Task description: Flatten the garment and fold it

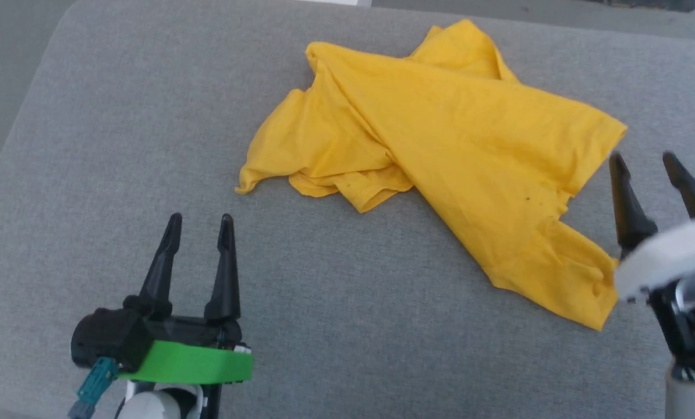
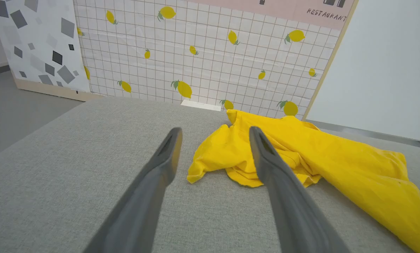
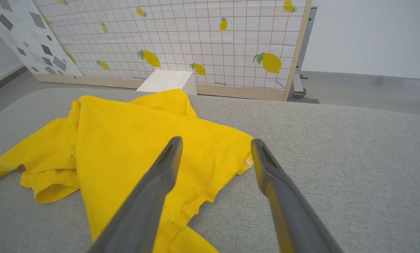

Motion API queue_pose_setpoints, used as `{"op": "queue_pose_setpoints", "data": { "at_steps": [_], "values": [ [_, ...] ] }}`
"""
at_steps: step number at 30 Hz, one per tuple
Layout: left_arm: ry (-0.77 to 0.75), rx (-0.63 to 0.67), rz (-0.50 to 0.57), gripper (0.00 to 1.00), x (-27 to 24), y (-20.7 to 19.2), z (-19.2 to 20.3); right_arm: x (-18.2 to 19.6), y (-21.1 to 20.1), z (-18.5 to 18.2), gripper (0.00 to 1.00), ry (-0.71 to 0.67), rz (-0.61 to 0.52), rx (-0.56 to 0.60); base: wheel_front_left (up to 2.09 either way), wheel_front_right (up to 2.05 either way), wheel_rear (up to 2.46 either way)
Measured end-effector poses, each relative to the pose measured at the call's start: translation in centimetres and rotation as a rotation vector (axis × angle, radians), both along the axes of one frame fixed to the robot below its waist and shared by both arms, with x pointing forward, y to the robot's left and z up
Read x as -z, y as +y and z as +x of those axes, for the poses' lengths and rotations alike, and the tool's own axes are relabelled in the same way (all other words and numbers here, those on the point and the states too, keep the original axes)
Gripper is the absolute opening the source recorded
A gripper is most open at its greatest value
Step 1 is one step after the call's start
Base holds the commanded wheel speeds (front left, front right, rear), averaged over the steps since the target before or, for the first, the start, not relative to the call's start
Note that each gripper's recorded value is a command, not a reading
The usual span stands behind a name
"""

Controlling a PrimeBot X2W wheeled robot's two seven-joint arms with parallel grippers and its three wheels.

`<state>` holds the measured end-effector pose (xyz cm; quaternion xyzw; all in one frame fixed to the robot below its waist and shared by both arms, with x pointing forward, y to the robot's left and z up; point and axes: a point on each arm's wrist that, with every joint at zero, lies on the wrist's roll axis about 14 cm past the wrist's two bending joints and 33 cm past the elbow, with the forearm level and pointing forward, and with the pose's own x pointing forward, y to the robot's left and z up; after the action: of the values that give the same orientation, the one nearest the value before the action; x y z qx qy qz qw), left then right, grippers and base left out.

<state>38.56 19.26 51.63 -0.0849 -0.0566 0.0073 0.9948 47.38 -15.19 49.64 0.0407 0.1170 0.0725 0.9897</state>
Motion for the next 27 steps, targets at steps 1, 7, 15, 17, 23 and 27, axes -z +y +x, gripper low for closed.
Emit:
{"op": "queue_pose_setpoints", "data": {
  "at_steps": [1, 7, 15, 17, 23, 27],
  "values": [
    [0.005, 0.001, -0.003, 1.0, 0.3, 0.0, 0.2, 0.4, 0.4, 0.8, 1.0, 0.031, -0.01, -0.011, 0.0, 0.0, 0.0],
    [0.024, -0.013, -0.017, 1.0, 1.3, 0.5, 1.1, 3.9, 1.2, 3.7, 1.0, 0.212, -0.077, -0.021, 0.0, 0.0, 0.0],
    [0.076, -0.054, -0.007, 1.0, 3.0, 2.0, 1.1, 11.2, 2.0, 3.4, 1.0, 0.49, -0.144, -0.044, 0.0, 0.0, 0.0],
    [0.084, -0.062, -0.002, 1.0, 3.2, 2.3, 1.1, 12.0, 2.3, 3.5, 0.27, 0.515, -0.142, -0.051, 0.0, 0.0, 0.0],
    [0.092, -0.071, 0.0, 1.0, 3.5, 2.6, 1.2, 11.1, 2.9, 5.1, 0.0, 0.452, -0.127, -0.052, 0.0, 0.0, 0.0],
    [0.079, -0.061, -0.005, 1.0, 3.2, 2.2, 1.5, 7.7, 2.3, 6.9, 0.0, 0.365, -0.102, -0.022, 0.0, 0.0, 0.0]
  ]
}}
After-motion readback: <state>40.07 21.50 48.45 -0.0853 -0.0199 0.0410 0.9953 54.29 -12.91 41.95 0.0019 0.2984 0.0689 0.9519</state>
